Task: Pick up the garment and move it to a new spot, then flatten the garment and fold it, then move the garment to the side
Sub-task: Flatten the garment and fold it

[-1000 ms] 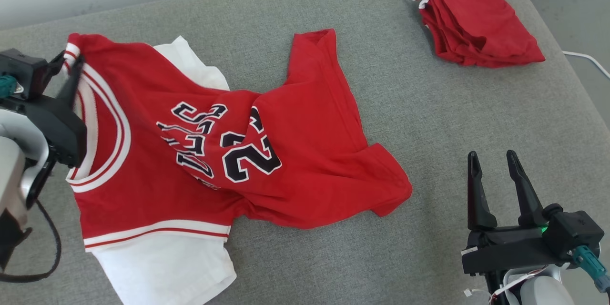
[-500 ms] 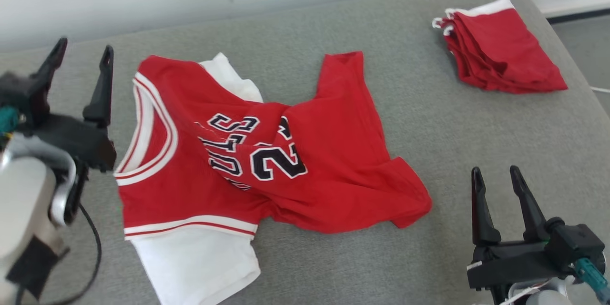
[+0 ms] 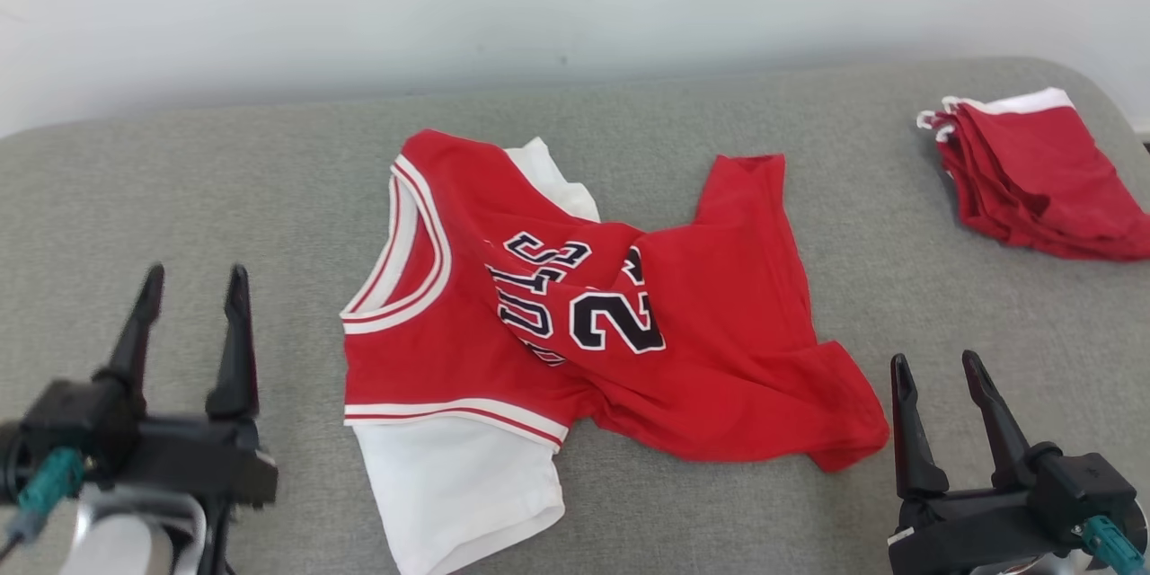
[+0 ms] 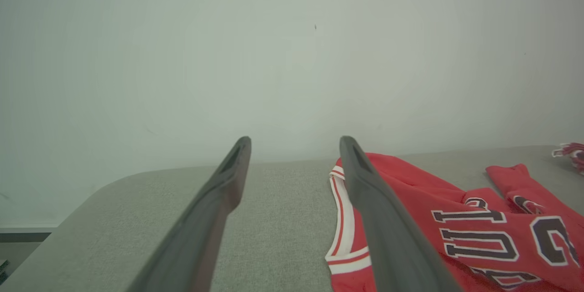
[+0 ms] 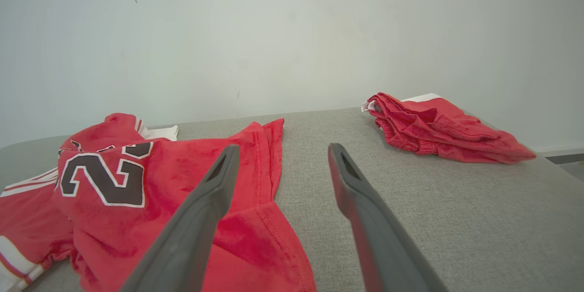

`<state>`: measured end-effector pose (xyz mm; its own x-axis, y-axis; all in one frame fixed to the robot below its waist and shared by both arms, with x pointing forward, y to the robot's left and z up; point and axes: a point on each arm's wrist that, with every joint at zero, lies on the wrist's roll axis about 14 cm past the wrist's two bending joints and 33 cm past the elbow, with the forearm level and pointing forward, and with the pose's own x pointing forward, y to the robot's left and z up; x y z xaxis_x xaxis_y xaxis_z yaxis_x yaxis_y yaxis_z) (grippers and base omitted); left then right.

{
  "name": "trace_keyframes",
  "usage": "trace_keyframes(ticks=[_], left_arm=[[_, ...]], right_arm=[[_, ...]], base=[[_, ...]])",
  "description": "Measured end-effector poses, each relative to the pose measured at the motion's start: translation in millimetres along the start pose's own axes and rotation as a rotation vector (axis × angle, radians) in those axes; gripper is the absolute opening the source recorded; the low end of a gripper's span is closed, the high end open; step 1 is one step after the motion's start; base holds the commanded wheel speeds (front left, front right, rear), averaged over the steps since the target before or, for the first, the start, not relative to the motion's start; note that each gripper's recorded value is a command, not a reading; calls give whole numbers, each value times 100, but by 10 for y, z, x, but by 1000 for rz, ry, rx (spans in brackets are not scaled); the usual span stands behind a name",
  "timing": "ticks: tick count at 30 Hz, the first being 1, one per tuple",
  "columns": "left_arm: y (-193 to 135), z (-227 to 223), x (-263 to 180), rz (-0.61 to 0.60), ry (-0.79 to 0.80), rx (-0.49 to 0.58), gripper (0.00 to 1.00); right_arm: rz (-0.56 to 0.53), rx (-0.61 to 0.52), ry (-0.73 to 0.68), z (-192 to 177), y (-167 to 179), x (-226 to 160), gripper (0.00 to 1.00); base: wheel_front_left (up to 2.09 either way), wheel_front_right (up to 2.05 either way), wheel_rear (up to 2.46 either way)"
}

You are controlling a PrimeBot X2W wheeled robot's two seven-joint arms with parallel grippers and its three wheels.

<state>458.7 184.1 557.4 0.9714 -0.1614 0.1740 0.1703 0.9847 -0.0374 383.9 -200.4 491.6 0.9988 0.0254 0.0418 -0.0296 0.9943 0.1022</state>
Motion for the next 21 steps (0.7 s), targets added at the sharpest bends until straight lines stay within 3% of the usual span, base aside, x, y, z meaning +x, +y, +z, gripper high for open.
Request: trace_keyframes(ticks=[21], left_arm=[[72, -136, -1037, 192, 20, -82, 100]], right_arm=[[81, 4, -14, 64, 223, -103, 100]], base=[[0, 0, 0]])
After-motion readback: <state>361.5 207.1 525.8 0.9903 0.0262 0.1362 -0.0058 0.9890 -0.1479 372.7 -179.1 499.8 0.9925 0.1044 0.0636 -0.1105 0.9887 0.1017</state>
